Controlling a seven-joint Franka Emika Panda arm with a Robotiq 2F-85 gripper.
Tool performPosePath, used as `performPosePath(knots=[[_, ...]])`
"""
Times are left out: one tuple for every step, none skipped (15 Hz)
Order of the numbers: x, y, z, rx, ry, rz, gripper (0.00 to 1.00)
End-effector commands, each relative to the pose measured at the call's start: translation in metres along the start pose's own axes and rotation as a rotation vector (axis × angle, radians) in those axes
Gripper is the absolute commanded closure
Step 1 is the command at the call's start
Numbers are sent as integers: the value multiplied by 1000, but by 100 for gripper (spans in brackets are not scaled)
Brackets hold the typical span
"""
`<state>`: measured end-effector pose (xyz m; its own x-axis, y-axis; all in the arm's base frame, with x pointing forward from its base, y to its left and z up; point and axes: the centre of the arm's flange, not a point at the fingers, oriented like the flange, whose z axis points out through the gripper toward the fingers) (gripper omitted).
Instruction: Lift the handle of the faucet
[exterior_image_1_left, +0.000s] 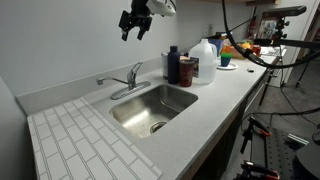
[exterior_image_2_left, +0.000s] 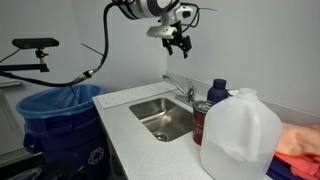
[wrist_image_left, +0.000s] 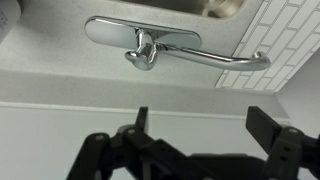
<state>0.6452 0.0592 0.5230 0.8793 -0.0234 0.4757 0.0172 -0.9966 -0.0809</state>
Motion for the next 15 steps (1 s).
performPosePath(knots=[[-20,8,-18,-26,-46,-2,0],[-23,10,-20,-35,-55,2,0],[-25,10,-22,-46,-61,10,0],[-27,12,-22,-57,-62,16,0],[-28,12,-24,-69,-62,25,0],[-26,12,-21,-79,-61,30,0],[-25,13,-20,-92,-57,37,0],[-24,13,-22,-99,-58,44,0],[-25,13,-22,-107,-56,50,0],[-27,14,-22,-114,-52,56,0],[-28,14,-22,-115,-49,64,0],[-28,14,-21,-118,-48,71,0],[-28,14,-21,-119,-47,79,0],[-28,14,-21,-117,-51,89,0],[-28,14,-21,-116,-58,98,0]])
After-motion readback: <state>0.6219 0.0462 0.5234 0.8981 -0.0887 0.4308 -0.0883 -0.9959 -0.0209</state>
